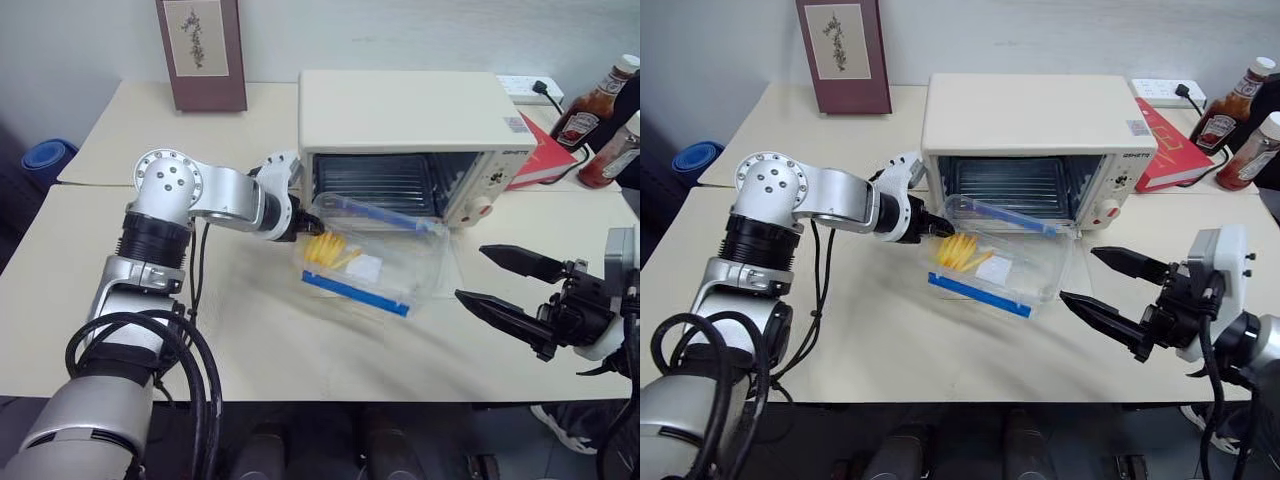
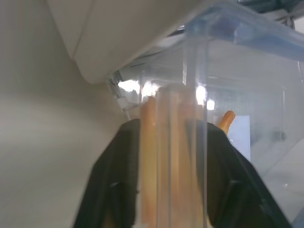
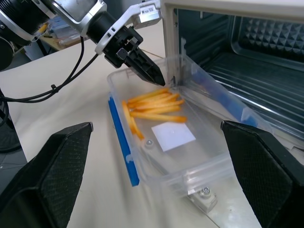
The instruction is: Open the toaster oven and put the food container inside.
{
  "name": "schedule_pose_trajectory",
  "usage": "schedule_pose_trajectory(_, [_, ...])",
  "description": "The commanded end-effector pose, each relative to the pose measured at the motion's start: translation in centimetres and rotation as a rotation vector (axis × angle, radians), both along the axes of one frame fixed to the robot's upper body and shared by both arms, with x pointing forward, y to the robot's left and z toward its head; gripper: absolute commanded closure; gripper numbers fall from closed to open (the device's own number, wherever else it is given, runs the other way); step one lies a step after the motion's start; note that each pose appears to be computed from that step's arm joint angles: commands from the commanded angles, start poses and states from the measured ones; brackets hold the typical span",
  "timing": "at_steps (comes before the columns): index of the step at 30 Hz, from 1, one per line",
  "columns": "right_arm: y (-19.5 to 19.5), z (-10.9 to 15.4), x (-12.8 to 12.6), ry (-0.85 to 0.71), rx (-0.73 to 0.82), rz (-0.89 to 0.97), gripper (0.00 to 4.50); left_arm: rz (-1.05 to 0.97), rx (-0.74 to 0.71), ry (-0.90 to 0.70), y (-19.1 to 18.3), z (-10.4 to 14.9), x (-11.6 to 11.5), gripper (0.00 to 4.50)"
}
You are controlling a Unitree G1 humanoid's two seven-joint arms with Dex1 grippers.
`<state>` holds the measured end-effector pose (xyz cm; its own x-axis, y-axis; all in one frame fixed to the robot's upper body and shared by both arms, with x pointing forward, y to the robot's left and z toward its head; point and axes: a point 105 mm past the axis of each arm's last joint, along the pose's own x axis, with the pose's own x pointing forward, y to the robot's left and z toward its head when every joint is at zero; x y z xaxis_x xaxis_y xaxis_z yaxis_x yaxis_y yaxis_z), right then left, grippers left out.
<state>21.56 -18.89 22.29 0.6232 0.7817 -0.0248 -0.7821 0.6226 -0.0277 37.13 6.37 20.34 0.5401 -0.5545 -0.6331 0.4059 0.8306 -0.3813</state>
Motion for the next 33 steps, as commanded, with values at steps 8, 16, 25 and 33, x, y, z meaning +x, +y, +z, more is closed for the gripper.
schedule_pose_trajectory(8, [0.1,0.6,-0.6,-0.014,0.012,0.01,0.0,-0.223,-0.287,-0.113,1.2,4.7,-3.1,1.26])
schedule_pose_trajectory(16, [1.5,0.8,-1.9,0.059,0.038,0.112,1.23,-0.372,-0.433,-0.318,5.1,6.8,-4.7,1.43])
schedule_pose_trajectory(25, [3.8,-1.7,-4.6,0.208,0.016,0.243,4.17,-0.878,-0.321,-0.394,6.3,4.4,-9.8,3.91])
schedule_pose_trajectory(33, [4.6,-5.5,-3.5,0.259,-0.102,0.202,4.5,-1.108,-0.06,-0.385,4.7,-0.7,-9.7,4.46])
